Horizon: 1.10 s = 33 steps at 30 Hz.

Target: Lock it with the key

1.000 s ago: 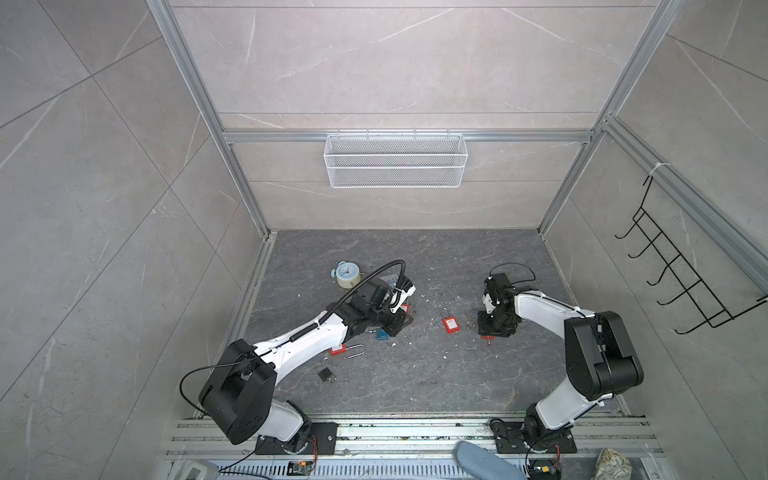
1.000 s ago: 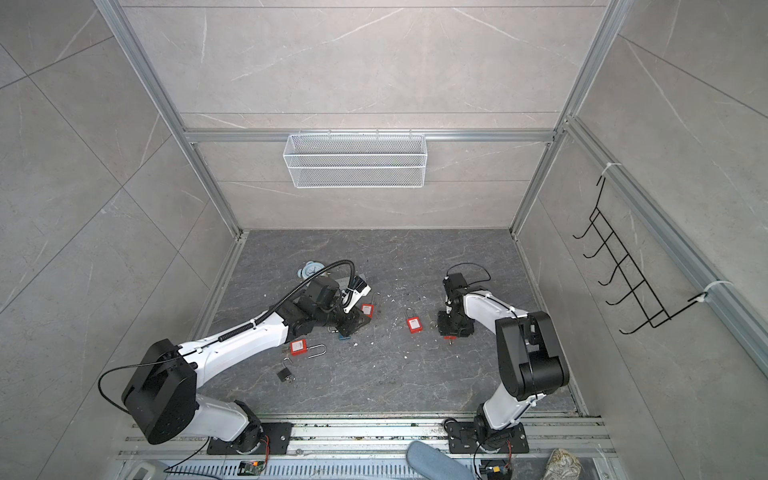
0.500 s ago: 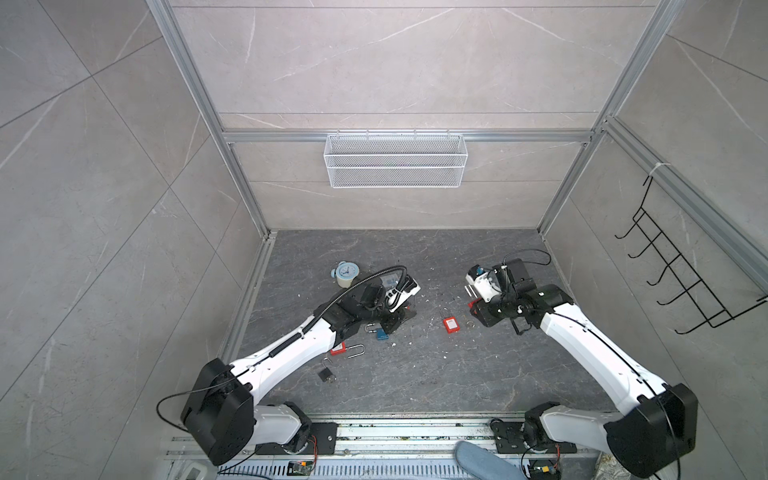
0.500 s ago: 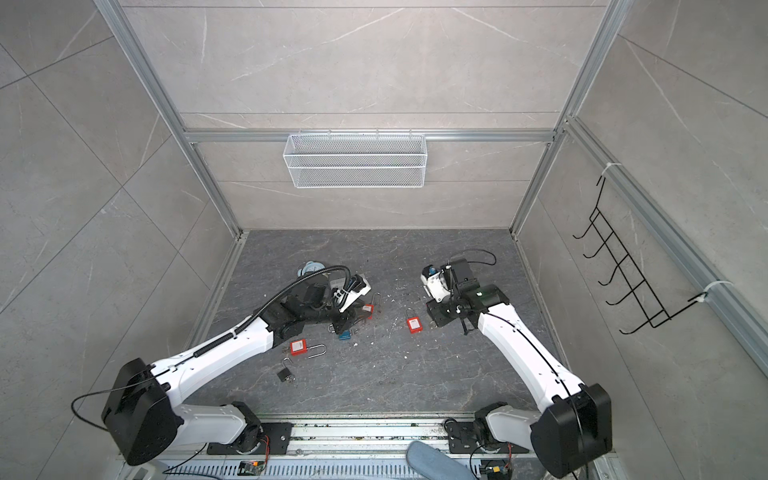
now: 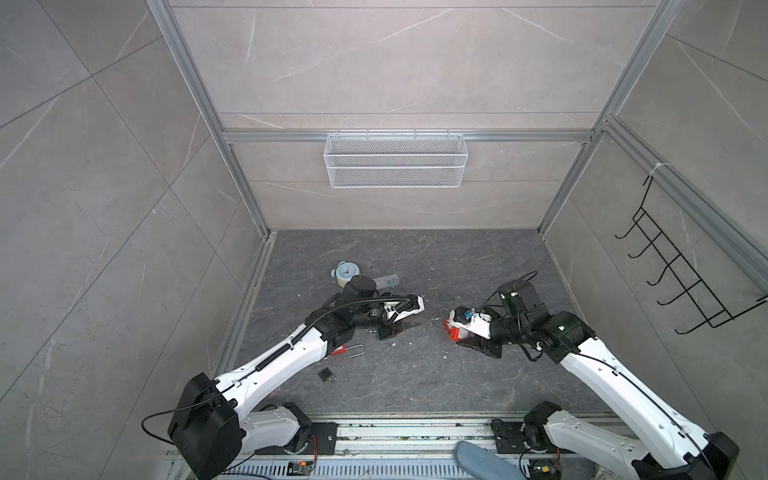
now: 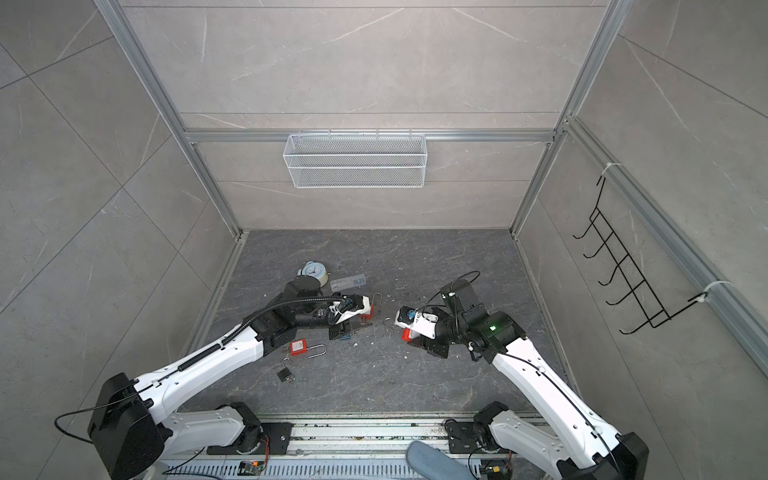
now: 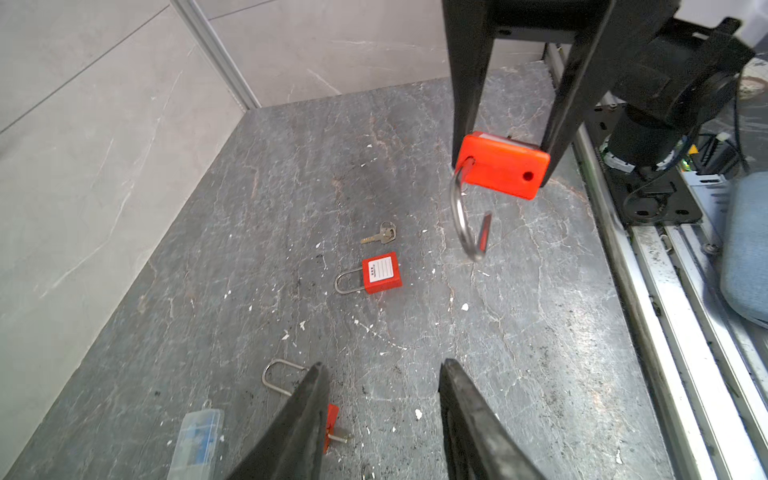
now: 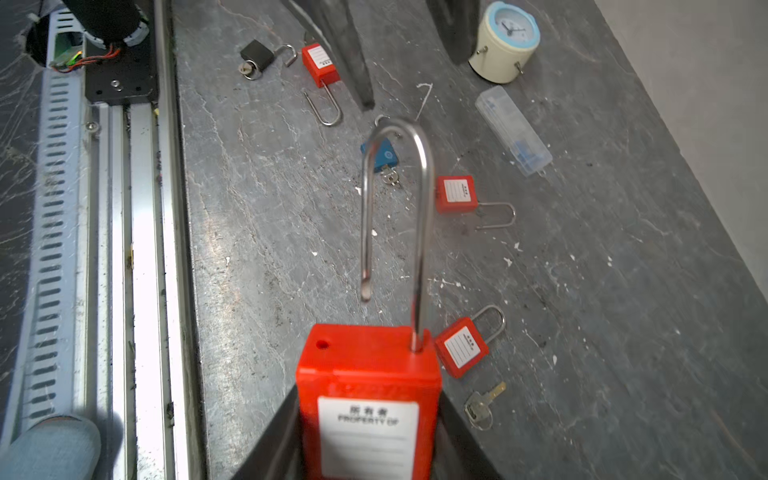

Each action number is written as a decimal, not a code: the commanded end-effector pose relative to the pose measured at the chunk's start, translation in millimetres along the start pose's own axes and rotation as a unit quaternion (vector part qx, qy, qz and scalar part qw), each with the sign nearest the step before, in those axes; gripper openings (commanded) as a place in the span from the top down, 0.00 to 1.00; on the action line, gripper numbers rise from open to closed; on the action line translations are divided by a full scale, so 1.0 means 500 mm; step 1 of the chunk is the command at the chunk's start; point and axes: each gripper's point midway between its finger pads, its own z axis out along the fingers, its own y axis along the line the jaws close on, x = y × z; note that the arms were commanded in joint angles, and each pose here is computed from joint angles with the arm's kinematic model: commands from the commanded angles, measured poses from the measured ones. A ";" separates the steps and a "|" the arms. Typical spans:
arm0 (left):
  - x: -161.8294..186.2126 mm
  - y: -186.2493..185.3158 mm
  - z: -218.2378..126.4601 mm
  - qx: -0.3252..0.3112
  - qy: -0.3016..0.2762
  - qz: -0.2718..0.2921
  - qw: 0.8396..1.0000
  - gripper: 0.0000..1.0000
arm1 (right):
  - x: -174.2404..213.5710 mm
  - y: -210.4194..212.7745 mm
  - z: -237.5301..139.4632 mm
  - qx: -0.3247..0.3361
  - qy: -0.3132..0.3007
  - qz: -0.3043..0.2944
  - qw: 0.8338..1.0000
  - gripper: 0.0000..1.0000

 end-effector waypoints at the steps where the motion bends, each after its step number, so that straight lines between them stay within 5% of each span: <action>1: -0.065 -0.008 -0.008 0.021 -0.054 0.036 0.998 0.42 | -0.017 0.013 0.003 -0.022 -0.010 -0.034 0.999 0.87; 10: -0.085 -0.040 0.005 0.085 -0.079 -0.003 0.993 0.47 | -0.015 0.013 0.021 -0.018 0.012 -0.048 0.999 0.87; 25: -0.068 -0.064 0.036 0.123 -0.064 -0.019 0.990 0.82 | -0.035 0.003 0.025 -0.004 0.005 -0.052 0.999 0.86; 33: -0.058 -0.070 0.040 0.127 -0.057 -0.029 0.990 0.82 | -0.046 -0.003 0.022 0.003 -0.006 -0.061 0.998 0.87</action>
